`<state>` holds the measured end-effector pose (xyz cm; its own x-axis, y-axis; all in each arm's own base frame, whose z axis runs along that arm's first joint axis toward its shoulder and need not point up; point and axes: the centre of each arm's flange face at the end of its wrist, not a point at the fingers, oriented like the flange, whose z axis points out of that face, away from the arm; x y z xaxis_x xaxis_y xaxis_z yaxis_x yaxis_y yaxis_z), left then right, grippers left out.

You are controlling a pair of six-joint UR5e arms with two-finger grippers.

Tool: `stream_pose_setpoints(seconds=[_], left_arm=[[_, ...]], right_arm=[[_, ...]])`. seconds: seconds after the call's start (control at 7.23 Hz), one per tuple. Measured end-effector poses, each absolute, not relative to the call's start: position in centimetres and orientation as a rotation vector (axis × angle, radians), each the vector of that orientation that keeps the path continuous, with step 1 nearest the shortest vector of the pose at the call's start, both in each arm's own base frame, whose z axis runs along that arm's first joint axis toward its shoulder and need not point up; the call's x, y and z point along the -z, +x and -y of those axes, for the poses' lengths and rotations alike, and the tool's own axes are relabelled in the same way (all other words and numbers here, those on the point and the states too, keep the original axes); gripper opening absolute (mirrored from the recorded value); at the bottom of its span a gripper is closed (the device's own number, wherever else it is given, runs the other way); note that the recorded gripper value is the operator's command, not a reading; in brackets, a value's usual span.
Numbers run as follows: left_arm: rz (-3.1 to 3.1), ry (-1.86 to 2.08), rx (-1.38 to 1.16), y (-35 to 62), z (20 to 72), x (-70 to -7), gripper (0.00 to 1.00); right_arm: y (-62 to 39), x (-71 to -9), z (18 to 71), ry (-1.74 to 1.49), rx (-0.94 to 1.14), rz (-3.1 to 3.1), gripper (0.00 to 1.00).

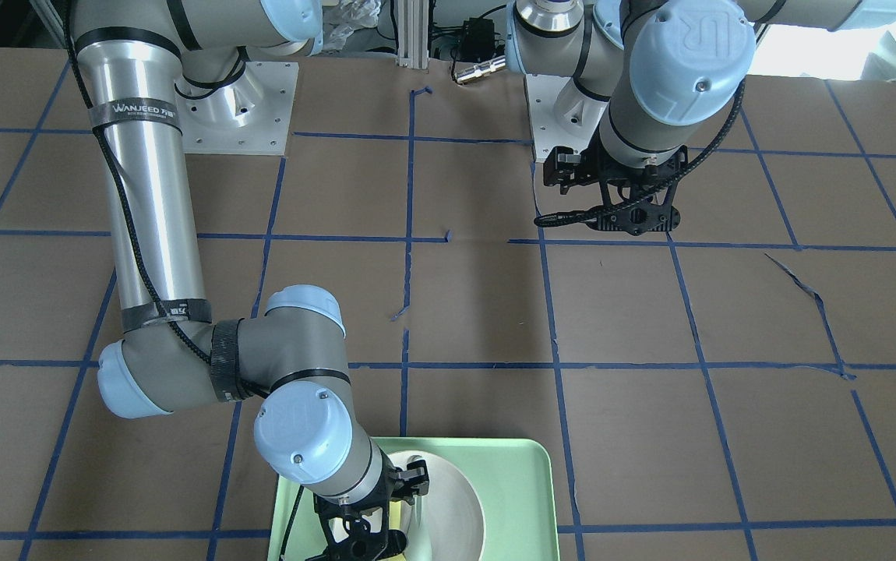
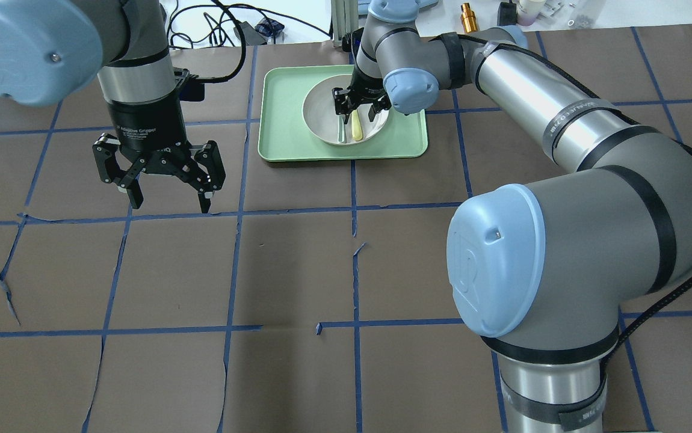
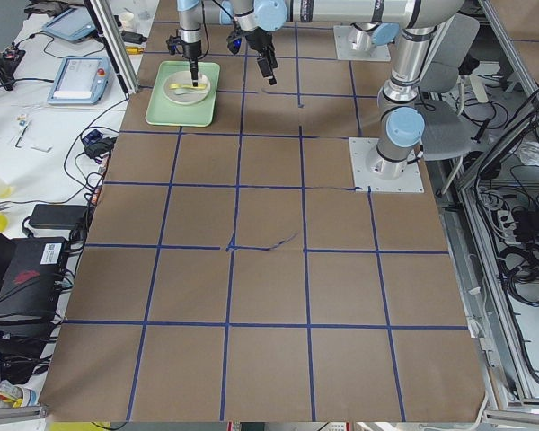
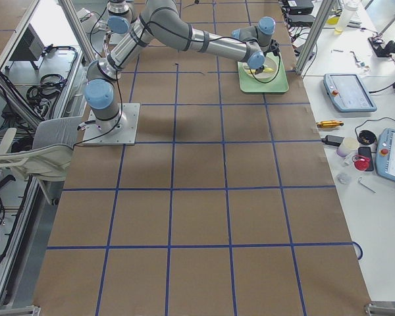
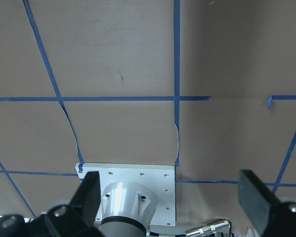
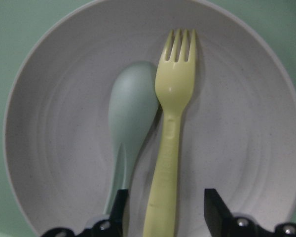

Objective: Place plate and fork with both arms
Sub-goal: 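Lower the right gripper and grasp the yellow fork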

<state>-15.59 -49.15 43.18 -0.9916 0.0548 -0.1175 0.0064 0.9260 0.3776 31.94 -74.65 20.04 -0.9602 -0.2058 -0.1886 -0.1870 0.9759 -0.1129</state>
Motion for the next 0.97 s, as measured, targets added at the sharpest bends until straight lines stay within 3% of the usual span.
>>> stream_pose_setpoints(seconds=[0.55, 0.69, 0.97], left_arm=[[-2.959, 0.048, -0.575, -15.5, 49.2, -43.2, 1.00], [-2.959, 0.048, -0.575, -15.5, 49.2, -43.2, 1.00], [-2.959, 0.050, -0.574, -15.5, 49.2, -43.3, 1.00]], right_arm=[[32.0, -19.4, 74.5, -0.293, 0.121, -2.919, 0.54], [31.9, -19.1, 74.5, -0.298, 0.115, -2.918, 0.50], [32.0, -18.6, 74.5, -0.302, 0.105, -2.918, 0.00]])
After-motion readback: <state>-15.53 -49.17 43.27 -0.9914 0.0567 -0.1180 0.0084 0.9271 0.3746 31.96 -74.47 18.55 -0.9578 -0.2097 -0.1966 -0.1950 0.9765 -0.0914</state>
